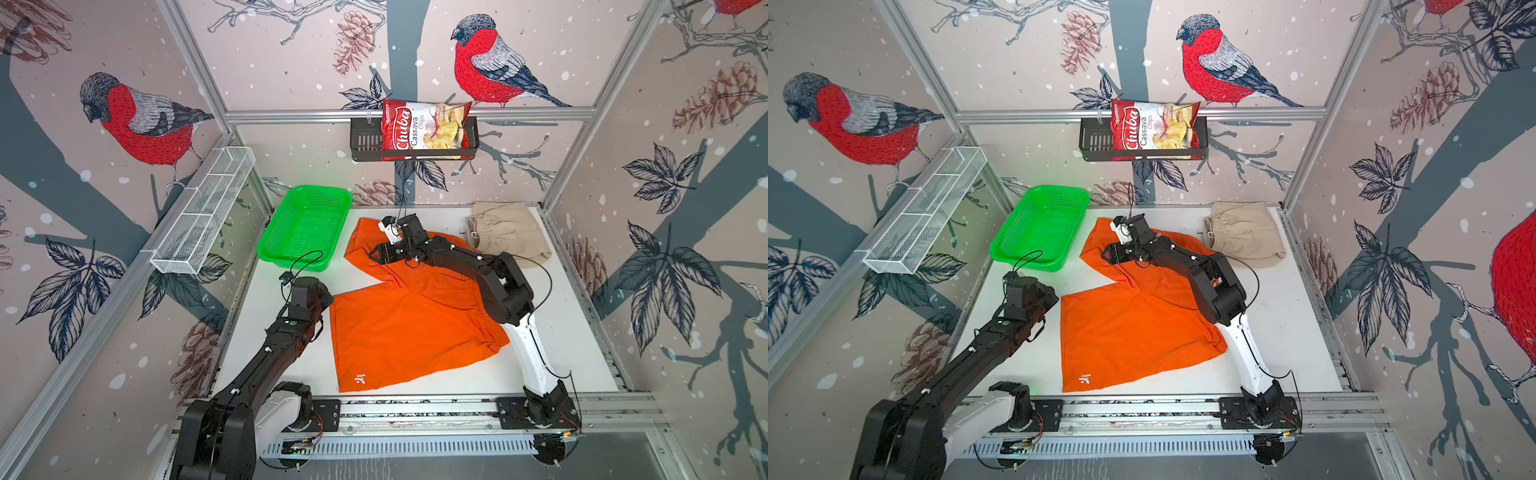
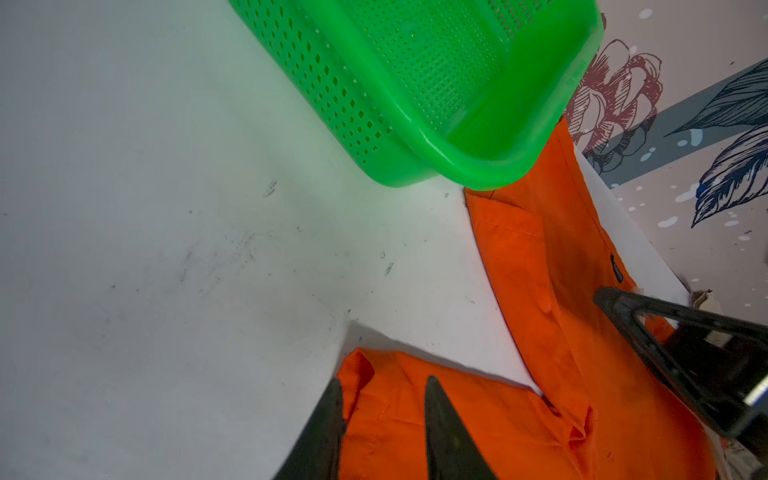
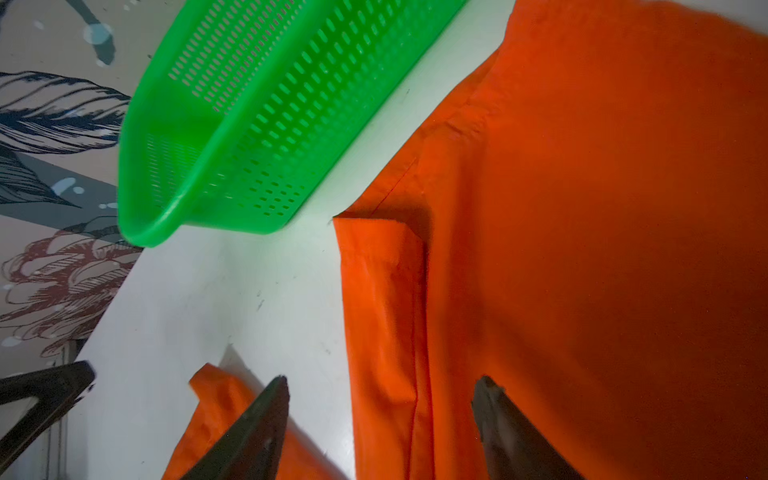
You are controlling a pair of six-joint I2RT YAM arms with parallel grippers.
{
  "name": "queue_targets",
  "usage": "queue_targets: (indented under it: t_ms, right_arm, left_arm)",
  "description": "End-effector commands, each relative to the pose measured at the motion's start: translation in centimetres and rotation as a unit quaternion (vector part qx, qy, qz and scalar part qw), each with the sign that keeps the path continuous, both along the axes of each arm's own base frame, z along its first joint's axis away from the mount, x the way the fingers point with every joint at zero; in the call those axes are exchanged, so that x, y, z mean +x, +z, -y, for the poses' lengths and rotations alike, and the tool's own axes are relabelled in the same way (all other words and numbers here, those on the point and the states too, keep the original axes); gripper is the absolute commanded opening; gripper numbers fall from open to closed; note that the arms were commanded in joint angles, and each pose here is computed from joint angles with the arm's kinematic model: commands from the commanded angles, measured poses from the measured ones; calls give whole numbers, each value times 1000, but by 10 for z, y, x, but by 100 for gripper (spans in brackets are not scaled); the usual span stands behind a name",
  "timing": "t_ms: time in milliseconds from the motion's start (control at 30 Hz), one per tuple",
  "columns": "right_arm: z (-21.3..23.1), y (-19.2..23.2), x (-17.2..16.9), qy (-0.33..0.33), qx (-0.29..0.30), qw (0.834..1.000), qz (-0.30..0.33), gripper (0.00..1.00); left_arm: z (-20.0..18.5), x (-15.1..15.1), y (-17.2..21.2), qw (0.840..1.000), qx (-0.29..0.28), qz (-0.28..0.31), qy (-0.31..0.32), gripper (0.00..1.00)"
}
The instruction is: Fold and stack the shorts
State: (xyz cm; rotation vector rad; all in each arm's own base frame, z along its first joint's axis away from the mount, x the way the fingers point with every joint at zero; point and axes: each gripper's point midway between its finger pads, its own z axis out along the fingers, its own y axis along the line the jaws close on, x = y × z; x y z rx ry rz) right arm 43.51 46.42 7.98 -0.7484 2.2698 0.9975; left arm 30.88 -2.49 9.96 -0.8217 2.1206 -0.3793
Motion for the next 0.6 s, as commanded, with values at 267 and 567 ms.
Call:
queue_targets:
  t_ms: [267, 567]
  right_arm:
    - [-37, -28, 7, 45, 26, 998, -30, 72]
    - [-61, 4, -40, 137, 66, 988, -39, 66]
  left_arm:
    - [1, 12, 10, 1000, 4, 21, -17, 35]
    - [1, 19, 20, 999, 13, 33, -23, 36]
